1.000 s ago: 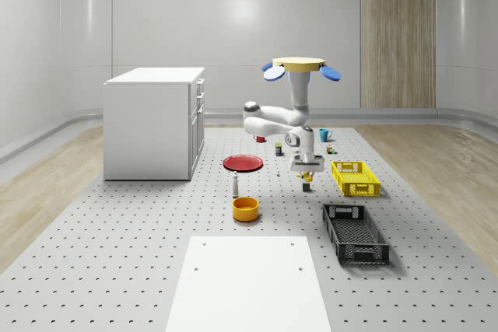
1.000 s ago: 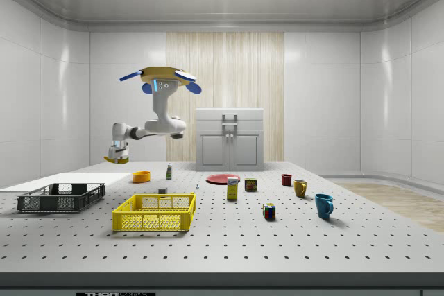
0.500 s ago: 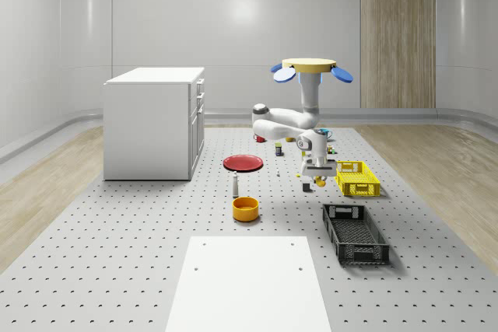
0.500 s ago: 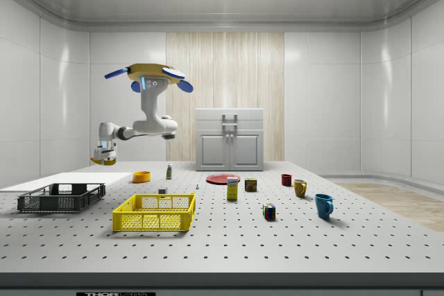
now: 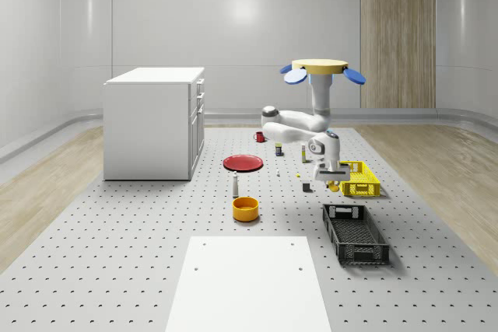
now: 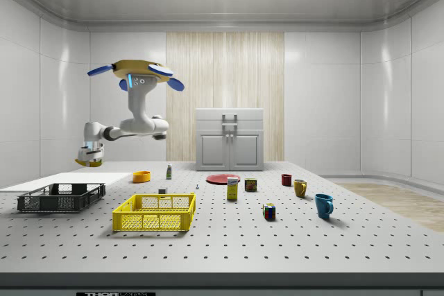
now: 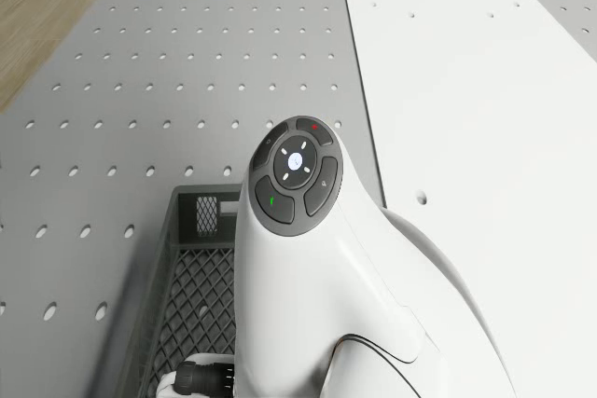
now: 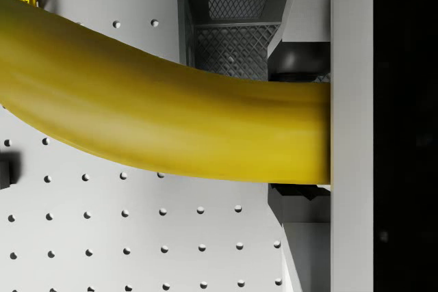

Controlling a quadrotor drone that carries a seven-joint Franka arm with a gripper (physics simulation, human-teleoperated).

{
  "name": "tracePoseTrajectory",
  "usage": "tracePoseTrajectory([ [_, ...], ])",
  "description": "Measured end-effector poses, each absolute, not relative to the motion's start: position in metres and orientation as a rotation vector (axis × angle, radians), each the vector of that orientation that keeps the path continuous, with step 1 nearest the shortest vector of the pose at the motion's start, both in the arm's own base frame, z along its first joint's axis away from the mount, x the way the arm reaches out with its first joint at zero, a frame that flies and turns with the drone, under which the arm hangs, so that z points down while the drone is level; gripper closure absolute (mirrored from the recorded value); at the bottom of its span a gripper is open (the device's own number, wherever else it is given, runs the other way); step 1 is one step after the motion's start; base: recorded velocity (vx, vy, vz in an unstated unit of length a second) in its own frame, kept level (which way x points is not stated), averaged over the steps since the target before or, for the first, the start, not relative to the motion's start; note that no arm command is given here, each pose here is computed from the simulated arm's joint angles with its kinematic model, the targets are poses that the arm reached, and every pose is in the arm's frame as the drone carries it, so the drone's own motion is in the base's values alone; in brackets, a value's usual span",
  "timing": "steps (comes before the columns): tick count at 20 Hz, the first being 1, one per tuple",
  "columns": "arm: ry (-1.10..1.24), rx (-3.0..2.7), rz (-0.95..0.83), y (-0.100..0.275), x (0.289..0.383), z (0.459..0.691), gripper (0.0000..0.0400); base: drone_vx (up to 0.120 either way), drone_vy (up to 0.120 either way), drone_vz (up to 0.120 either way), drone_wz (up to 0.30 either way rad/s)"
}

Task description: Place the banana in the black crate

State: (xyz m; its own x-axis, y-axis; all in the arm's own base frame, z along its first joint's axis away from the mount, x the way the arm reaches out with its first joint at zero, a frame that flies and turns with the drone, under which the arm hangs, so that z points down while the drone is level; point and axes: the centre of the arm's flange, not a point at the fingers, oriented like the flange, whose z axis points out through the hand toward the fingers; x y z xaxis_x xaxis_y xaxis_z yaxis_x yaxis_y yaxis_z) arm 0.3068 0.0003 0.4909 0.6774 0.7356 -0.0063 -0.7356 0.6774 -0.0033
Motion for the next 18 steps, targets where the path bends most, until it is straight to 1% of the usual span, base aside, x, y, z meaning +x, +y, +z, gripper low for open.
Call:
tracePoseTrajectory([
  [2, 0.005, -0.006, 0.827, 0.0003, 0.3068, 0.4909, 0.0199, 0.12, 0.12, 0.0, 0.0],
  [11, 0.005, -0.006, 0.826, 0.0002, 0.3068, 0.4909, 0.0199, 0.116, 0.12, -0.12, 0.0],
  [12, 0.005, -0.006, 0.826, 0.0002, 0.3068, 0.4909, 0.0199, 0.0, 0.0, 0.0, 0.0],
  [14, 0.005, -0.006, 0.826, 0.0002, 0.3068, 0.4909, 0.0199, 0.12, 0.0, 0.0, 0.0],
  [18, 0.005, -0.006, 0.826, 0.0002, 0.3068, 0.4909, 0.0199, 0.12, 0.0, -0.11, 0.0],
])
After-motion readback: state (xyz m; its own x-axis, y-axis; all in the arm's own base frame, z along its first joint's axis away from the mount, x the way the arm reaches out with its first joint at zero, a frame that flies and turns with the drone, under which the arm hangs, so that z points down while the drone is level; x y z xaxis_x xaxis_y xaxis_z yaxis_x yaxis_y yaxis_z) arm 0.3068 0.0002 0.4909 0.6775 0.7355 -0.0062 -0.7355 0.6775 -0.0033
